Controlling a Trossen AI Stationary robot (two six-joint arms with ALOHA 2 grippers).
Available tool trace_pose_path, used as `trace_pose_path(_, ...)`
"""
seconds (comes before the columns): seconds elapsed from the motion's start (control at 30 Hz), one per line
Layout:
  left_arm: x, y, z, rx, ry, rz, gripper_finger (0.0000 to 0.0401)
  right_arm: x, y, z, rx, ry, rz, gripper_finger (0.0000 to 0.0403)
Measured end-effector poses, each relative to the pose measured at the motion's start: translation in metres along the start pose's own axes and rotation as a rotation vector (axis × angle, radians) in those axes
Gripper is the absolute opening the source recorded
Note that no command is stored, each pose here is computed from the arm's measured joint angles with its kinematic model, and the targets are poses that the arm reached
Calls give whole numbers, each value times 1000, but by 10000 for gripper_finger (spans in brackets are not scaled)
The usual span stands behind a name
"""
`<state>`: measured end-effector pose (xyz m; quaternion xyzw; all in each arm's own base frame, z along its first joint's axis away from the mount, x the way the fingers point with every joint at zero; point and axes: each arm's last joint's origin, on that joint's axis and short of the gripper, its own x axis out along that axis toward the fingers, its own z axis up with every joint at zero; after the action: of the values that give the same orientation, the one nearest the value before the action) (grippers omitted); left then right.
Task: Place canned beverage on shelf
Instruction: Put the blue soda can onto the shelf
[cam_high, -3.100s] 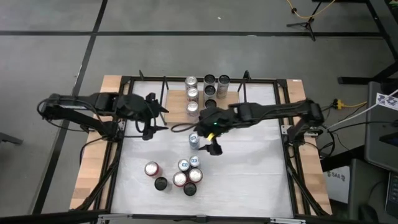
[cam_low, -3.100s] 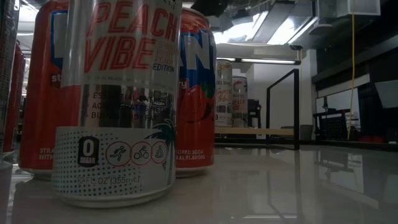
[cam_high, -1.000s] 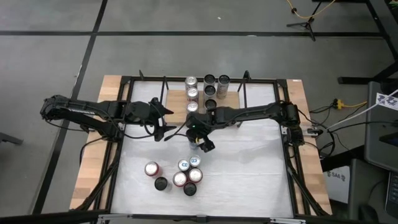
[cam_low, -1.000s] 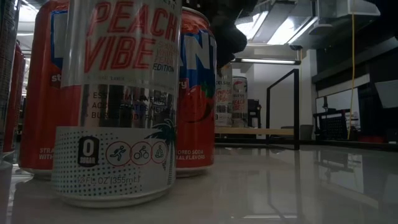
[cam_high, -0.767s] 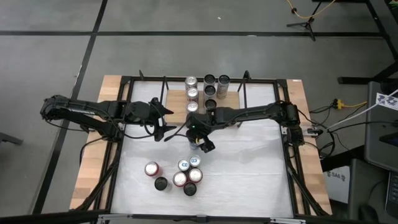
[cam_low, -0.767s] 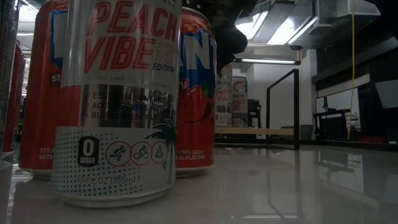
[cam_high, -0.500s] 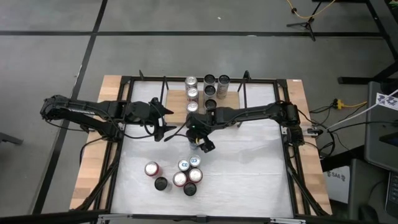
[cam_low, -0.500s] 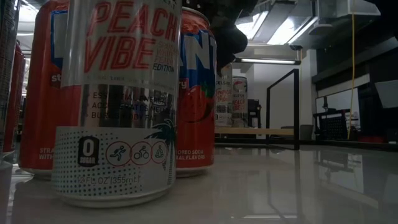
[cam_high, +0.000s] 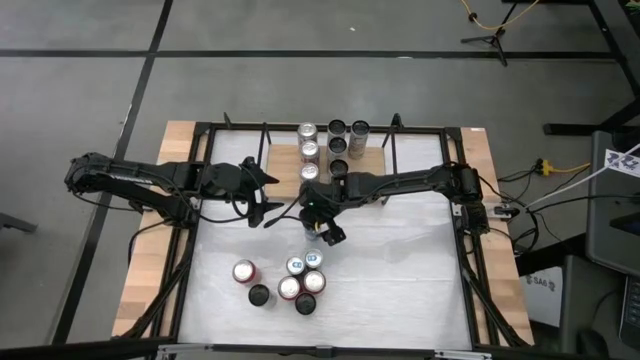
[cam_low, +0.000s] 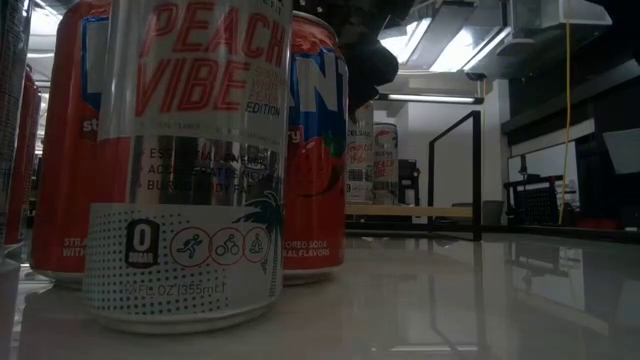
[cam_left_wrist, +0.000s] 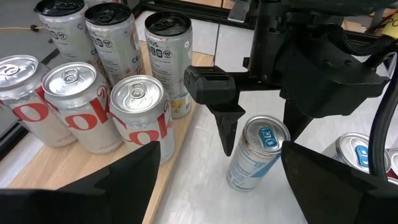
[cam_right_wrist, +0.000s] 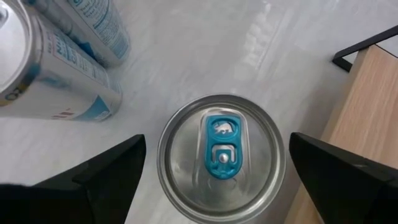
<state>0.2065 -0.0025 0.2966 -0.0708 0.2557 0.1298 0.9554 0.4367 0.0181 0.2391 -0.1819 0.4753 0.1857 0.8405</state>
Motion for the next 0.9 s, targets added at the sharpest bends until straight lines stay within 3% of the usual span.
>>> trace_pose_path(0.2,0,0,-1,2,7,1,326,0,0,0,1,1,0,376)
trace_pose_path(0.67,0,0,-1,9,6,2,326,0,0,0,3,-2,1,235)
trace_pose_path(0.9,0,0,-1,9,6,1,326,-1,0,0,35,-1,4,233)
